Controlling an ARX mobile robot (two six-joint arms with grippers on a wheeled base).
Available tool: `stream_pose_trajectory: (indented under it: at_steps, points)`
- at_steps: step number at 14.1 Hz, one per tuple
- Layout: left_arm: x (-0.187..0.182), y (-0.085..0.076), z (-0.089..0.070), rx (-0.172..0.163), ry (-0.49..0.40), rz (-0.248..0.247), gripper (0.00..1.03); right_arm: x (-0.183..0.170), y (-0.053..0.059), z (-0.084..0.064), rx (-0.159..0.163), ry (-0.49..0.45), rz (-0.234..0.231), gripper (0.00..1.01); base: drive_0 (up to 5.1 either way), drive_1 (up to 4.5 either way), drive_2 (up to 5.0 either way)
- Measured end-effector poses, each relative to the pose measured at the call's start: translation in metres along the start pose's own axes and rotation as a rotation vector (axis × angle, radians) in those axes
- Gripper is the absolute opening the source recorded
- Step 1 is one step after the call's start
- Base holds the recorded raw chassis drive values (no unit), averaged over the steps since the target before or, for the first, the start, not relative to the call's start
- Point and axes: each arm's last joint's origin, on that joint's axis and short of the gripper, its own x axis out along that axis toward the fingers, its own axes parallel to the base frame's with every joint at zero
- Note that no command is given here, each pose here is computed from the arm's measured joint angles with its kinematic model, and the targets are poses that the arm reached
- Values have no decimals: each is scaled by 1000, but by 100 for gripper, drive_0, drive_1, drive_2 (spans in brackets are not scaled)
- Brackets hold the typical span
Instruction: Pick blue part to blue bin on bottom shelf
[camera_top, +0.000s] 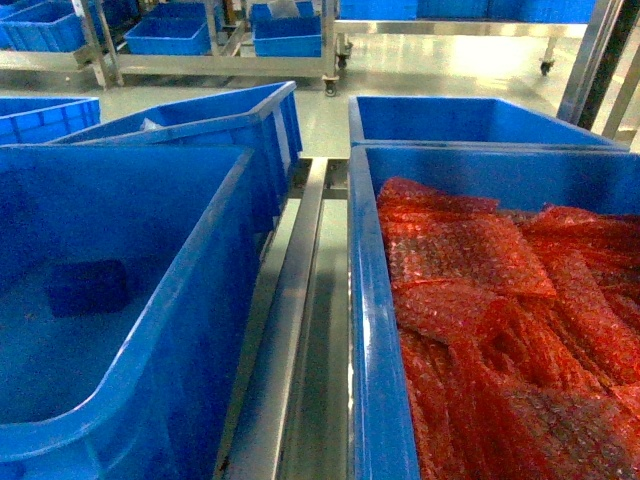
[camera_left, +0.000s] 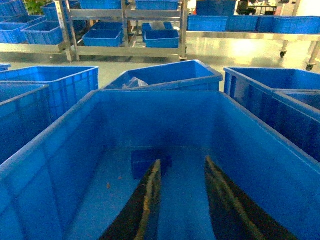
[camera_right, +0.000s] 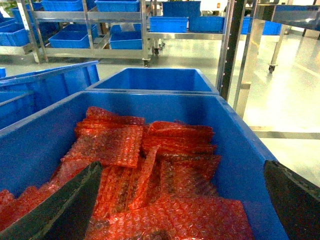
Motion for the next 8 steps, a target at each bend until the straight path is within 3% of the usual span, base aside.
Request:
stream_pose_trajectory:
  at_steps: [1, 2, 6, 7, 8]
  points:
    - [0, 0, 0, 0, 0, 0, 41, 0, 0, 0, 0, 0, 0, 98, 0, 0, 0]
    - [0, 0, 0, 0, 0, 0, 43, 0, 0, 0, 0, 0, 0, 98, 0, 0, 0]
    - [0, 0, 0, 0, 0, 0, 94, 0, 0, 0, 0, 0, 0, 98, 0, 0, 0]
    - [0, 0, 0, 2, 0, 0, 99, 0, 0, 0, 0, 0, 0, 98, 0, 0, 0]
    - [0, 0, 0, 2, 0, 0, 98, 0, 0, 0, 0, 0, 0, 98, 0, 0, 0]
